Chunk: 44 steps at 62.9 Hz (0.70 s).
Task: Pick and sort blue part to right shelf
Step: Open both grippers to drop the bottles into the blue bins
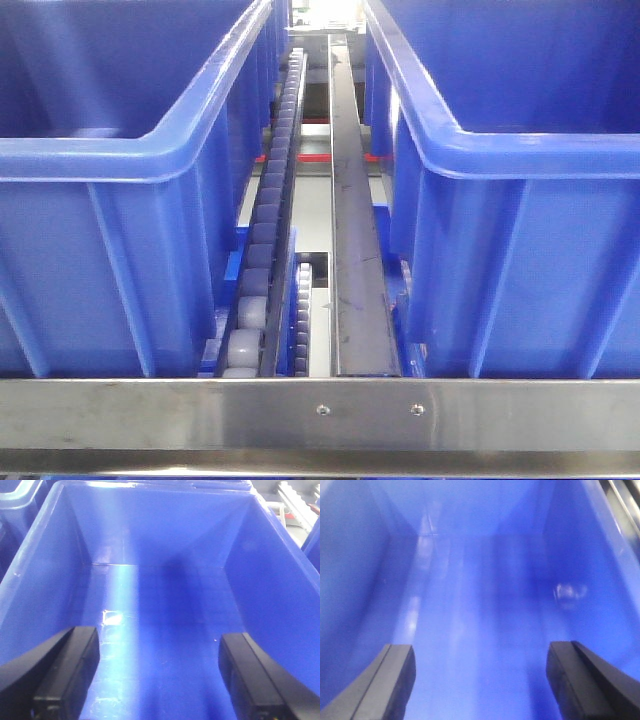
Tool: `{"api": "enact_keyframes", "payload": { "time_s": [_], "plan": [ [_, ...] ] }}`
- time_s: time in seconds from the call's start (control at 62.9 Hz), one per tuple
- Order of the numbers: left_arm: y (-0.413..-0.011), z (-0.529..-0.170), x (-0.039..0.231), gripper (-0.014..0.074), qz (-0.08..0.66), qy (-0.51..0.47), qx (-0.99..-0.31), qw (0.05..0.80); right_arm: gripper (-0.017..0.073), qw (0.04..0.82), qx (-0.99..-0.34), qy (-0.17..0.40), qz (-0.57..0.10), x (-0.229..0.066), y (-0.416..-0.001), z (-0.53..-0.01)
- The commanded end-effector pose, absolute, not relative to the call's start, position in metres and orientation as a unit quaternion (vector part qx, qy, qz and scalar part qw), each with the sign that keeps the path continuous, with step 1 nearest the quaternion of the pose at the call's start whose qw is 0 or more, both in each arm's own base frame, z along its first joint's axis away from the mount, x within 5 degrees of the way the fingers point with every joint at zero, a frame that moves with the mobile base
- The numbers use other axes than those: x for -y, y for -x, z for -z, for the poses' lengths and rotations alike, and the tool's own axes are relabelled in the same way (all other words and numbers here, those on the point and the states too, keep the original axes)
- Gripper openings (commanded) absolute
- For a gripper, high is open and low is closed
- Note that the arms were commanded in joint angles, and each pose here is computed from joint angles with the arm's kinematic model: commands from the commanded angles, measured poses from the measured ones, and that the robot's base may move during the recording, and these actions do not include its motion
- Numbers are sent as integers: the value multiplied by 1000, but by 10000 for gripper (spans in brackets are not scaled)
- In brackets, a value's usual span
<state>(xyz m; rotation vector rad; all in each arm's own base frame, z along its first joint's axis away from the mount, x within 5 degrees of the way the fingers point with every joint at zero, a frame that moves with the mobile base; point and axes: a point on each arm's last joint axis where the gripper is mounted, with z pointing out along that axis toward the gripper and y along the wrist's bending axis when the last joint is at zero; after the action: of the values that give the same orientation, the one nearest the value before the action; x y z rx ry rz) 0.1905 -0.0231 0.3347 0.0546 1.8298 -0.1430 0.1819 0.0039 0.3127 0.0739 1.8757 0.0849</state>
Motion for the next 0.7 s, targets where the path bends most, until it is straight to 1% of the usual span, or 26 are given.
{"api": "enact_keyframes", "payload": {
  "time_s": [0.0,0.095,0.127,0.175,0.223,0.254,0.302,0.334,0.381,0.461,0.556,0.683],
  "plan": [
    [-188,-359,22,461,67,-15,-748,660,612,647,-761,-31,-39,-3,-184,-342],
    [-182,-367,21,322,68,-15,-738,671,601,651,-757,-31,-39,-3,-181,-348],
    [-180,-371,21,273,69,-15,-733,677,582,652,-757,-31,-39,-3,-180,-350],
    [-177,-373,21,217,69,-15,-729,681,526,651,-757,-31,-39,-3,-177,-352],
    [-175,-377,20,156,69,-14,-724,686,445,651,-758,-31,-39,-3,-175,-353],
    [-174,-379,20,118,70,-14,-721,690,372,652,-756,-30,-39,-3,-173,-354],
    [-173,-382,20,127,70,-15,-716,695,229,660,-750,-30,-40,-3,-169,-357],
    [-172,-383,20,125,70,-15,-716,695,163,664,-746,-30,-40,-3,-168,-359],
    [-172,-384,20,123,70,-15,-715,695,33,673,-738,-30,-40,-3,-166,-362],
    [-172,-384,20,123,70,-15,-716,695,74,687,-725,-30,-42,-3,-165,-365],
    [-172,-384,20,123,70,-15,-715,695,66,687,-724,-42,-55,-3,-161,-367],
    [-165,-386,19,124,71,-15,-707,703,66,687,-723,-40,-55,-3,-150,-369]
  ]
}}
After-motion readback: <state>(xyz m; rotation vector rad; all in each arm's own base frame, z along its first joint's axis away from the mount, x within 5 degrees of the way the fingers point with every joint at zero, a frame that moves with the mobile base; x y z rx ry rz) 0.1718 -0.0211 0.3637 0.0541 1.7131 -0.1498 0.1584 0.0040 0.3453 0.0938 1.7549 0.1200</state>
